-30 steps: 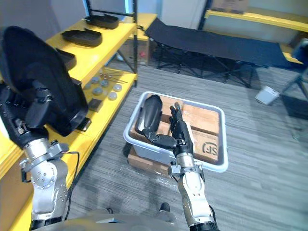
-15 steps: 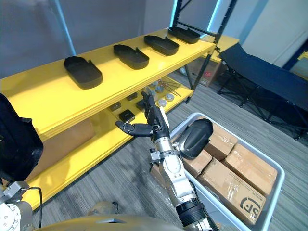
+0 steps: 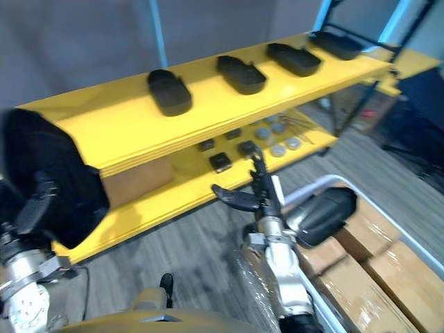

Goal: Walk over and take three plastic housings, then place them on the shelf

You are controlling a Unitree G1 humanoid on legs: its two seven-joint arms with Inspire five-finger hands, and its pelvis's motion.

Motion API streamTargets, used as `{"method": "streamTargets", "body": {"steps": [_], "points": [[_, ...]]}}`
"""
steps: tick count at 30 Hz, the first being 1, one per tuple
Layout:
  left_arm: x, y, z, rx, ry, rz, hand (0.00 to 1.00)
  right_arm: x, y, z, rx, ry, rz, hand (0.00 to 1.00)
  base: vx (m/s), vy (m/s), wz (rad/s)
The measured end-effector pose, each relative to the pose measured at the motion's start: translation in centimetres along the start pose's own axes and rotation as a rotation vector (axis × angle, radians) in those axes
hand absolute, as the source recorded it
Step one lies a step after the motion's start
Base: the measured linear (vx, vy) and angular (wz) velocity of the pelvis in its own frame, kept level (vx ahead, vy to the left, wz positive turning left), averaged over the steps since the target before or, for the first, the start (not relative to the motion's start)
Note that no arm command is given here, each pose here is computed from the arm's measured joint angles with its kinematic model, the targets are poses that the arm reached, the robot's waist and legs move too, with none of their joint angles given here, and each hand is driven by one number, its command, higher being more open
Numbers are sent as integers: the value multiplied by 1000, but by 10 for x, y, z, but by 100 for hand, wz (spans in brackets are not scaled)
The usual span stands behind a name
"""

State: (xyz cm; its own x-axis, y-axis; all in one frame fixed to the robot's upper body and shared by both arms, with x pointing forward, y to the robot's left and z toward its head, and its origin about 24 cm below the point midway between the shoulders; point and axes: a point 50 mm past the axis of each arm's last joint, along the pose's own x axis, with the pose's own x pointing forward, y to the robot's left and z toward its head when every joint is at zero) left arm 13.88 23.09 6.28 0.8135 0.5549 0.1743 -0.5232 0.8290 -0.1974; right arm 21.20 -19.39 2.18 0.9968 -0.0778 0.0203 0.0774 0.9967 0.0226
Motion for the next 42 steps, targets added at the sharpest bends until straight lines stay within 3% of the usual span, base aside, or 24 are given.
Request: {"method": "streamTargets", "body": {"steps": [12, 19, 24, 31, 38, 42], "points": [[-5, 7, -7, 9, 79, 38, 0, 3, 44, 7, 20, -67, 281, 100, -58, 30, 1], [8, 0, 4, 10, 4, -55, 0, 17, 62, 23, 24, -169, 214, 100, -2, 54, 33], [19, -8, 16, 10, -74, -88, 0, 19, 62, 27, 44, -197, 196, 100, 163, 170, 39], [41, -42, 20, -64, -141, -207, 0, 28, 49, 51, 46, -330, 135, 100, 217, 29, 83], [32, -46, 1, -44, -44, -269, 0, 34, 43, 77, 7, -441, 146, 100, 237, -246, 85], [31, -60, 2, -68, -54, -361, 0, 32, 15, 107, -47, -570, 80, 100, 112, -134, 66]]}}
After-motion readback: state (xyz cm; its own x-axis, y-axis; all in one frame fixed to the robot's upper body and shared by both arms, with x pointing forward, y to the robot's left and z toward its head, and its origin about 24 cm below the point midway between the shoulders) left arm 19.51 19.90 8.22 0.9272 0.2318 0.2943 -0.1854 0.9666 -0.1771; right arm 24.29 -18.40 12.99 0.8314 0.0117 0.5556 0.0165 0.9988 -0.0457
